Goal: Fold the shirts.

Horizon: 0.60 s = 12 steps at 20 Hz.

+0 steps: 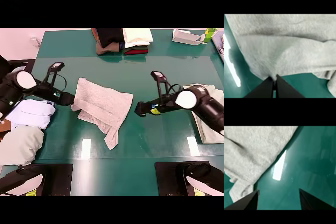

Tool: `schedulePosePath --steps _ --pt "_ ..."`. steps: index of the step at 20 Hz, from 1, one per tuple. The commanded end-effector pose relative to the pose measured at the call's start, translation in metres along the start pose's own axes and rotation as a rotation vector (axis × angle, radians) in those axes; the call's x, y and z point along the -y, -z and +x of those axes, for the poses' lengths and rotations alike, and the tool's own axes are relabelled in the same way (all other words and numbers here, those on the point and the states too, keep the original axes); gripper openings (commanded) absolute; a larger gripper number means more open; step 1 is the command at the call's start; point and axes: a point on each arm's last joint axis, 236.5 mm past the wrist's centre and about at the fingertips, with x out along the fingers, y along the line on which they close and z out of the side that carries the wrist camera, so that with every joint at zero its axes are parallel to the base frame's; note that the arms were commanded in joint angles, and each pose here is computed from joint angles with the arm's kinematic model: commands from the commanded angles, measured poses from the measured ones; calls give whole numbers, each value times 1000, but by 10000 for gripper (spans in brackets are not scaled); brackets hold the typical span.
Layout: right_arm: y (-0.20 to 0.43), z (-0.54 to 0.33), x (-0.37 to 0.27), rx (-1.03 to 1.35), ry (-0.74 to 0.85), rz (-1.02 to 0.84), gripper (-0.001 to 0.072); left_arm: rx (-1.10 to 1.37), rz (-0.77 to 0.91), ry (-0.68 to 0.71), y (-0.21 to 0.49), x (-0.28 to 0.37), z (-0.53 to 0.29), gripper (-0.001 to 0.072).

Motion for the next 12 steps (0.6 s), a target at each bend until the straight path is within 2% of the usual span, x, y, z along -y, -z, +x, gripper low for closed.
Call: schedulePosePath --steps 1,6,8,10,11,12 --pt "8 34 -2 -88 -17 53 592 19 35 -7 -6 3 -15 27" --pt "-11 94 -9 -70 -83 161 589 17 35 -8 -6 3 -15 27" --pt "-10 113 -7 -83 -88 199 551 17 35 -8 -6 3 -15 27" --pt "-11 128 -7 -108 -89 194 550 17 35 -8 -6 3 -15 27" --pt "-14 132 -12 -111 -95 170 513 17 35 -8 -6 3 -15 27" --pt "-19 134 -19 -111 -101 136 358 17 36 -7 -6 3 -15 27"
